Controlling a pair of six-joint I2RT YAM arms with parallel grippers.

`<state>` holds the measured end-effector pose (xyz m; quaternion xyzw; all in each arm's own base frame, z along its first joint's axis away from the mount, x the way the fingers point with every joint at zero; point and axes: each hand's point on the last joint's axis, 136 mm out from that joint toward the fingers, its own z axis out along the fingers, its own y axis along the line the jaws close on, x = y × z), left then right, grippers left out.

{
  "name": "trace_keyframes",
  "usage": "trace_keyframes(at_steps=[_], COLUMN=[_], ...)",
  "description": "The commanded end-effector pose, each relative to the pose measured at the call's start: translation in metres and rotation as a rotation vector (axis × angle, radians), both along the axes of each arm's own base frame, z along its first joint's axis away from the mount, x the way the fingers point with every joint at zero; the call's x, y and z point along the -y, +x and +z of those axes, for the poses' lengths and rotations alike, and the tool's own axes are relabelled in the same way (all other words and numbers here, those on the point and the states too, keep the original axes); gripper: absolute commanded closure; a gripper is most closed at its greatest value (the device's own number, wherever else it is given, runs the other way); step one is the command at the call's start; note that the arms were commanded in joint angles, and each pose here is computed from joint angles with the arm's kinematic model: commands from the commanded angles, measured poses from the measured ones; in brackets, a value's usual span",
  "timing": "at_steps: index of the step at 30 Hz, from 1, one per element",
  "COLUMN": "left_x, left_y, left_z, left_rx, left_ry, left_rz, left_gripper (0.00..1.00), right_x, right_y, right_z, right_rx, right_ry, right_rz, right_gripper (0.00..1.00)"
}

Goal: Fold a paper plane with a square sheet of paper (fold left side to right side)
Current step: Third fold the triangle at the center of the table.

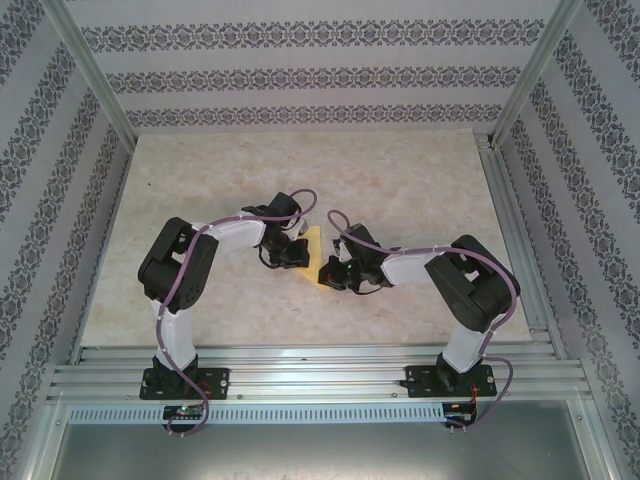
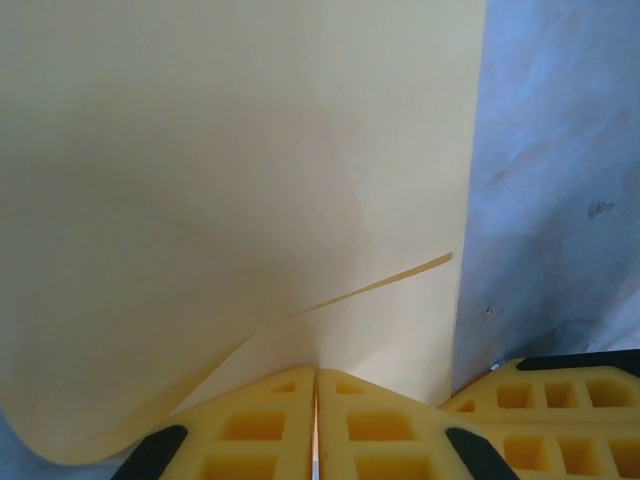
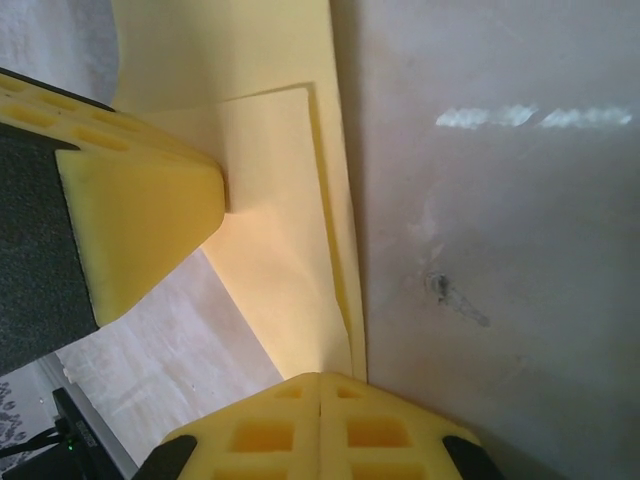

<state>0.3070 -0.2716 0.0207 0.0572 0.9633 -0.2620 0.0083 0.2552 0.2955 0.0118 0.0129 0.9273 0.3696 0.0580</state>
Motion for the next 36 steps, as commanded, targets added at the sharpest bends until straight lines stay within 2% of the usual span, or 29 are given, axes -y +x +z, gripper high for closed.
trace_keyframes(at_steps=[1, 3, 6, 10, 13, 19, 30, 36], left_x=[0.004, 0.010, 0.017, 0.023, 0.023, 0.022, 0.017, 0.002], left_y=[0.005, 0.009, 0.009, 0.000, -0.008, -0.015, -0.021, -0.023], left_z=[0.031, 0.051, 0.072, 0.074, 0.058, 0.029, 0.004, -0.006], left_rx=[0.063, 0.088, 0.111, 0.083, 0.041, -0.004, -0.028, -0.018], left_ry=[-0.023, -0.093, -0.167, -0.229, -0.219, -0.203, -0.154, -0.057], left_rz=[-0.017, -0.003, 0.007, -0.002, -0.007, 0.020, 0.023, 0.016], left_gripper=[0.79, 0.72, 0.70, 0.85, 0.93, 0.99, 1.00, 1.00], right_x=[0.027, 0.026, 0.024, 0.023, 0.023, 0.024, 0.029, 0.034], right_y=[-0.021, -0.023, -0.022, -0.021, -0.021, -0.022, -0.026, -0.027], right_z=[-0.037, -0.041, -0.042, -0.042, -0.041, -0.043, -0.045, -0.048], right_rx=[-0.071, -0.084, -0.084, -0.081, -0.079, -0.083, -0.086, -0.086], right_ry=[-0.166, -0.168, -0.165, -0.162, -0.162, -0.171, -0.213, -0.249], right_rz=[0.010, 0.013, 0.014, 0.015, 0.016, 0.021, 0.032, 0.037], right_gripper=[0.99, 0.99, 0.99, 0.99, 0.99, 0.99, 1.00, 1.00])
